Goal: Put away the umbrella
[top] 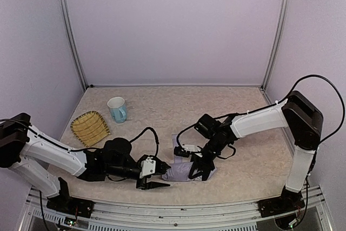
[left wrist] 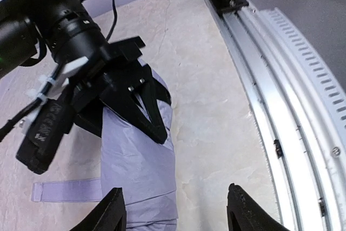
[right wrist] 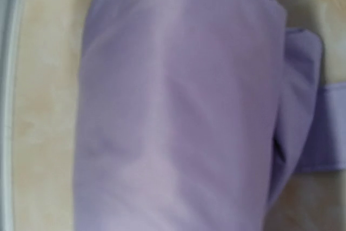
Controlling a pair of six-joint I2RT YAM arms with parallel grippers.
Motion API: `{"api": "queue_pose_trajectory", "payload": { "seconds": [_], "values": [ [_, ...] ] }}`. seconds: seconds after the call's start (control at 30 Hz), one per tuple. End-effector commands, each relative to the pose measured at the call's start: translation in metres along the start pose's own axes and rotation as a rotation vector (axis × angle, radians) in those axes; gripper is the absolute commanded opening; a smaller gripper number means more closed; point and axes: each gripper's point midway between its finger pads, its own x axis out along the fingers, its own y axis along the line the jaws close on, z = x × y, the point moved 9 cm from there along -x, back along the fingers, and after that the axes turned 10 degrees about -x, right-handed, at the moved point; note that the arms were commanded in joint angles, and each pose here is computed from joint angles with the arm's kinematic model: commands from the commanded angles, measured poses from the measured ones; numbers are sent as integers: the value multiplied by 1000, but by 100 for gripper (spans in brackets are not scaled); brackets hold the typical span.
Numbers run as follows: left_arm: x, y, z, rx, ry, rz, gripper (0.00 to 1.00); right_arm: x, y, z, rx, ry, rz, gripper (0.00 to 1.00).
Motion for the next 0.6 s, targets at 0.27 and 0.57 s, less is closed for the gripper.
{"api": "queue_pose_trajectory", "payload": {
  "seconds": [0.27,0.57],
  "values": [
    [63,36,-43,120,386,193,64,33,0,-58,289,100,300,11],
    [76,25,-87,10,632,67,62,24,-21,-51,303,61,187,20]
  ]
}}
